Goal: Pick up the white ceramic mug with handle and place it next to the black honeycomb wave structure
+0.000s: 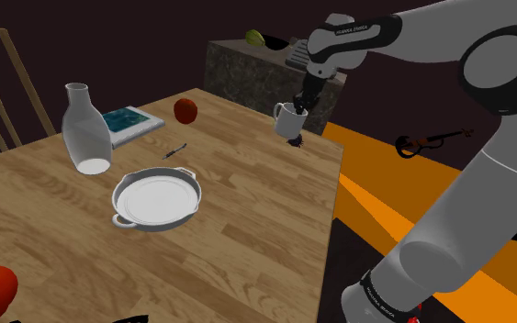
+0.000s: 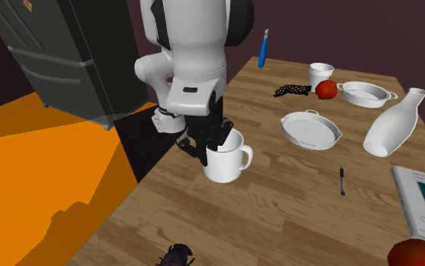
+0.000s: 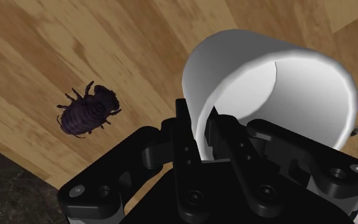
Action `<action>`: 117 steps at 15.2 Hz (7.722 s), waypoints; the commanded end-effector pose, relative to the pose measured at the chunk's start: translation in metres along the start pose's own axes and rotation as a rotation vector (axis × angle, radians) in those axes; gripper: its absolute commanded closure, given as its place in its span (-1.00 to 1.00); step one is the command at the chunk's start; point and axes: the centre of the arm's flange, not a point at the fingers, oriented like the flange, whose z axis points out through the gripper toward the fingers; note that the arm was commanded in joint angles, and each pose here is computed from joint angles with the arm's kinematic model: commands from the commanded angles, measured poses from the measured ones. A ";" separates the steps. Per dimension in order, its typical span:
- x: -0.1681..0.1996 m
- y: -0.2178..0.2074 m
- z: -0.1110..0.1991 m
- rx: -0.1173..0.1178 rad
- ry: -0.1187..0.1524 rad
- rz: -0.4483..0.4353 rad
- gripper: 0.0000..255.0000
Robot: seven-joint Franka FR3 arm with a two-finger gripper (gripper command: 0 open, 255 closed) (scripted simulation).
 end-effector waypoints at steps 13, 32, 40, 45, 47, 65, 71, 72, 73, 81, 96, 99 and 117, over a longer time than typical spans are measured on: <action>-0.057 -0.073 -0.039 0.000 0.000 0.000 1.00; -0.214 -0.269 -0.046 0.000 0.000 0.000 1.00; -0.280 -0.351 -0.049 0.000 0.000 0.000 1.00; -0.321 -0.402 -0.050 0.000 0.000 0.000 1.00; -0.338 -0.423 -0.051 0.000 0.000 0.000 1.00; -0.451 -0.562 -0.035 0.000 0.000 0.000 1.00; -0.453 -0.561 -0.003 0.000 0.000 0.000 1.00; -0.453 -0.561 0.002 0.000 0.000 0.000 1.00; -0.453 -0.561 0.007 0.000 0.000 0.000 1.00; -0.455 -0.560 0.049 0.000 0.000 0.000 1.00; -0.459 -0.560 0.107 0.000 0.000 0.000 1.00; -0.459 -0.560 0.107 0.000 0.000 0.000 1.00; -0.459 -0.560 0.057 0.000 0.000 0.000 -1.00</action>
